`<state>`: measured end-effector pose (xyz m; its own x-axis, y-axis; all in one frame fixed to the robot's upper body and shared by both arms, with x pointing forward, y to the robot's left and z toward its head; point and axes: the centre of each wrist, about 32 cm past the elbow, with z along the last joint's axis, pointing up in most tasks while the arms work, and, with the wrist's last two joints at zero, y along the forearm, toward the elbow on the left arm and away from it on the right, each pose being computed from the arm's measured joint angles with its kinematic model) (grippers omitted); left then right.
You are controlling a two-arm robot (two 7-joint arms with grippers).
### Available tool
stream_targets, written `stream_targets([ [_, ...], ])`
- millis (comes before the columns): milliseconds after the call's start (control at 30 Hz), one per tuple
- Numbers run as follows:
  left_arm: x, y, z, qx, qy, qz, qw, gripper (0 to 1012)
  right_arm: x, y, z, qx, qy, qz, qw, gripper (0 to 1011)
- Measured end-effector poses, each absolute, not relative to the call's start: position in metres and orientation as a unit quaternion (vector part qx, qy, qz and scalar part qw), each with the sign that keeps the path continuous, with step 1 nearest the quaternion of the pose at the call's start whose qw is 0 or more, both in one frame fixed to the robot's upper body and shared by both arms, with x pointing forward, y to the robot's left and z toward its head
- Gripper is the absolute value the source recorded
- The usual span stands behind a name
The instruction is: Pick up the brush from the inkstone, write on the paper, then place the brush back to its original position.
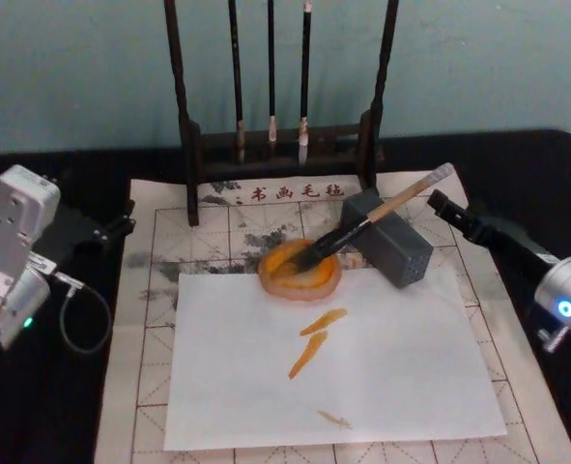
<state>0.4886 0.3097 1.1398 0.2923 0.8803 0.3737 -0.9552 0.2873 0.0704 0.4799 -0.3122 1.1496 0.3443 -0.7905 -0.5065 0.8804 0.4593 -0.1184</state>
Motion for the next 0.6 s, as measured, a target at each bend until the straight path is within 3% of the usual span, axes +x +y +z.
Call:
stream_targets([
  [600, 0.489, 0.310, 1.140, 0.141, -0.132, 0.580, 0.791, 1001, 0.508, -0.300, 1.142, 0.168, 0.373, -0.485, 0.773, 1000],
])
